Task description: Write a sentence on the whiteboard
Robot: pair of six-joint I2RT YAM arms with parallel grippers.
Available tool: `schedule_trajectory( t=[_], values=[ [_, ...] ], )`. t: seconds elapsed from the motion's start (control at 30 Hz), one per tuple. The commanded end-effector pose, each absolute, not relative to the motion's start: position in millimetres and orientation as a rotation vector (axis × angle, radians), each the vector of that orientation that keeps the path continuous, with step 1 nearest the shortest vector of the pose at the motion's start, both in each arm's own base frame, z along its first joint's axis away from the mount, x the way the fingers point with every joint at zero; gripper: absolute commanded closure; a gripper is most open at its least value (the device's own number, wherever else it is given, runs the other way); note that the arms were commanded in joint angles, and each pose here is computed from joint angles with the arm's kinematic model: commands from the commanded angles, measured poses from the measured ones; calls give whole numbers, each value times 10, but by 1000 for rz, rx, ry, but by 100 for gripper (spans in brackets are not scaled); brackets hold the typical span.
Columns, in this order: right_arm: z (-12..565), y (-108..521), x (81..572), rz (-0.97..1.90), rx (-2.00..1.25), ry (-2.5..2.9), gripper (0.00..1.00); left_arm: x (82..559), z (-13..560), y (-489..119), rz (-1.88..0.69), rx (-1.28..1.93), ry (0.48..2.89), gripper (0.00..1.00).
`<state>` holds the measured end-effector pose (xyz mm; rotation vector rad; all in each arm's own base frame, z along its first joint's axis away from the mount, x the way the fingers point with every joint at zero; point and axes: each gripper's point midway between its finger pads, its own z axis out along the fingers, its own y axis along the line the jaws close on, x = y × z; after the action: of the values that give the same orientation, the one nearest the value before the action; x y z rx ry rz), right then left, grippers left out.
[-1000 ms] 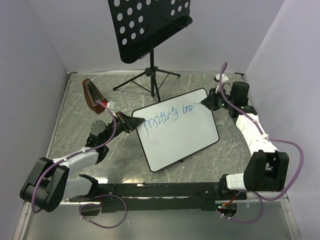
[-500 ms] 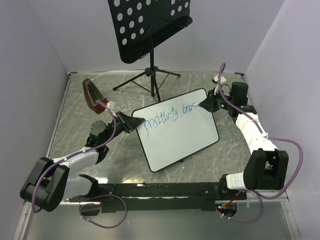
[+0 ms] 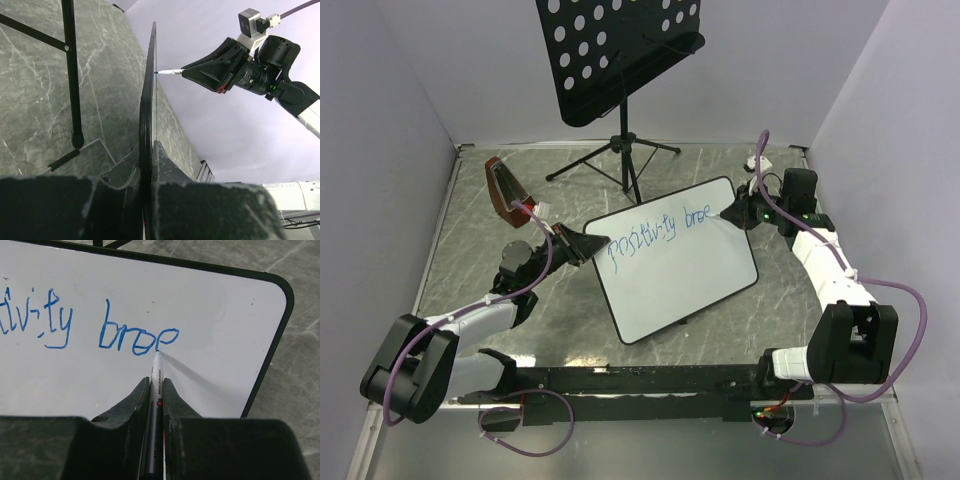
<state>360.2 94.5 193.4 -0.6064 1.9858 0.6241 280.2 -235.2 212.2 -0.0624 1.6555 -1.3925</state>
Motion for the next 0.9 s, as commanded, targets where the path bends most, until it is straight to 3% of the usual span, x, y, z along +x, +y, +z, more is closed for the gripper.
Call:
schedule_trajectory(
  t=[0.0, 0.43, 0.87],
  values=[
    [1987, 828, 3609, 565, -602, 1972, 100, 2743, 2540, -2389, -1395, 83, 1489, 99],
    [2434, 785, 3908, 562, -553, 1858, 100, 2748, 2535, -2396, -1398, 85, 1490, 99],
    [2387, 699, 4173, 534, -482, 1882, 100, 2755, 2530, -2407, -1403, 86, 1493, 99]
  ],
)
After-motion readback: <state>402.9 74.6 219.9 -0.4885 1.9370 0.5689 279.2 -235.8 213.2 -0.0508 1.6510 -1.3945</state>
